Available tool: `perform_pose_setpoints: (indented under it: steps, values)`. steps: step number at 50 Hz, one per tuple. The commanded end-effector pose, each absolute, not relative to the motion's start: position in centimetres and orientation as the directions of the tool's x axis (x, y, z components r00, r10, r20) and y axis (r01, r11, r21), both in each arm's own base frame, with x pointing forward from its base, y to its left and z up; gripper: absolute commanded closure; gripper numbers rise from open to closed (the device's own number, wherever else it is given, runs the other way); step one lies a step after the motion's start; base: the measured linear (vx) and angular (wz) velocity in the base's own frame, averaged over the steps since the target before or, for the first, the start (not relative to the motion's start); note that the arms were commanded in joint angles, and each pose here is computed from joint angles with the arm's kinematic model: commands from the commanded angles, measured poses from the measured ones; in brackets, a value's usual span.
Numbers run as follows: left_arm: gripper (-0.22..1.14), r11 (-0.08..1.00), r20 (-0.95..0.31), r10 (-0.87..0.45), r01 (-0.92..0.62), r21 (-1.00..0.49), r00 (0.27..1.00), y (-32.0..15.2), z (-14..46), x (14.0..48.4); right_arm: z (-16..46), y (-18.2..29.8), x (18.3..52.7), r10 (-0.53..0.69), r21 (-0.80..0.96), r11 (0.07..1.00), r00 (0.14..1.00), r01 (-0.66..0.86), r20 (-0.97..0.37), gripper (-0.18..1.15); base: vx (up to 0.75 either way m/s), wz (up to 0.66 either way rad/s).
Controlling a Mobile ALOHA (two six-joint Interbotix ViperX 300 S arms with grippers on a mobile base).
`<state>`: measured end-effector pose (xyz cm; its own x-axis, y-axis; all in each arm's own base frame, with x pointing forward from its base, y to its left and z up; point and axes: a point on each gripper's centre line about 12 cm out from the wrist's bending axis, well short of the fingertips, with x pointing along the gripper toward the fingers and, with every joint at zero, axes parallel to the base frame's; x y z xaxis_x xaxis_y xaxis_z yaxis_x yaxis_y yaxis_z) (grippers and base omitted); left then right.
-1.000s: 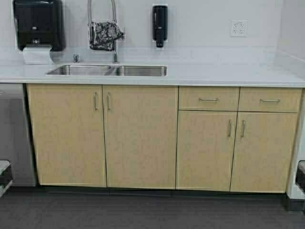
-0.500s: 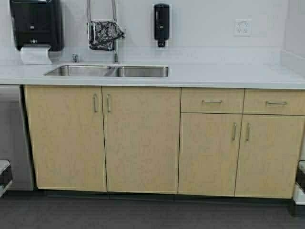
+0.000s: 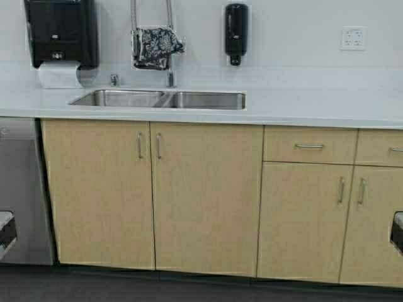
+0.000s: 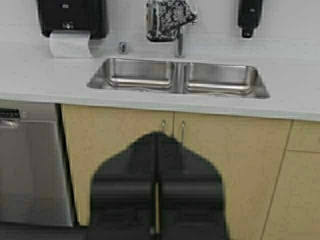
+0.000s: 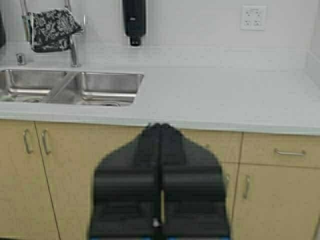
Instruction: Get the cloth and wipe up the spill under the wine glass
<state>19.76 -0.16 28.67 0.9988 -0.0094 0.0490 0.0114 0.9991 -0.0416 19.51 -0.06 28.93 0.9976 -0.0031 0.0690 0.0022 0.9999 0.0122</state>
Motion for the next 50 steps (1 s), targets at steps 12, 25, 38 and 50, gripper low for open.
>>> perform_pose_setpoints:
  steps: [12,25,38,50]
  values:
    - [0.89,0.999,0.128,-0.012,0.018,-0.046,0.992,-0.2,29.5,19.1,30.4,-0.1,19.3,-0.007,0.046,0.999,0.993,0.001,0.116,0.92,0.34,0.09]
    - [0.89,0.999,0.125,-0.01,0.016,-0.047,0.992,-0.2,29.3,19.1,30.4,-0.1,19.3,-0.006,0.043,0.999,0.993,0.001,0.119,0.92,0.34,0.02]
    - [0.89,0.998,0.121,-0.01,0.016,-0.053,0.993,-0.2,29.0,18.9,30.3,-0.1,19.4,-0.005,0.035,0.999,0.993,0.001,0.116,0.92,0.36,-0.02]
    - [0.89,0.997,0.116,-0.007,0.017,-0.081,0.993,-0.1,28.5,18.6,30.3,-0.1,19.4,-0.005,0.041,0.999,0.993,0.0,0.116,0.92,0.37,0.03]
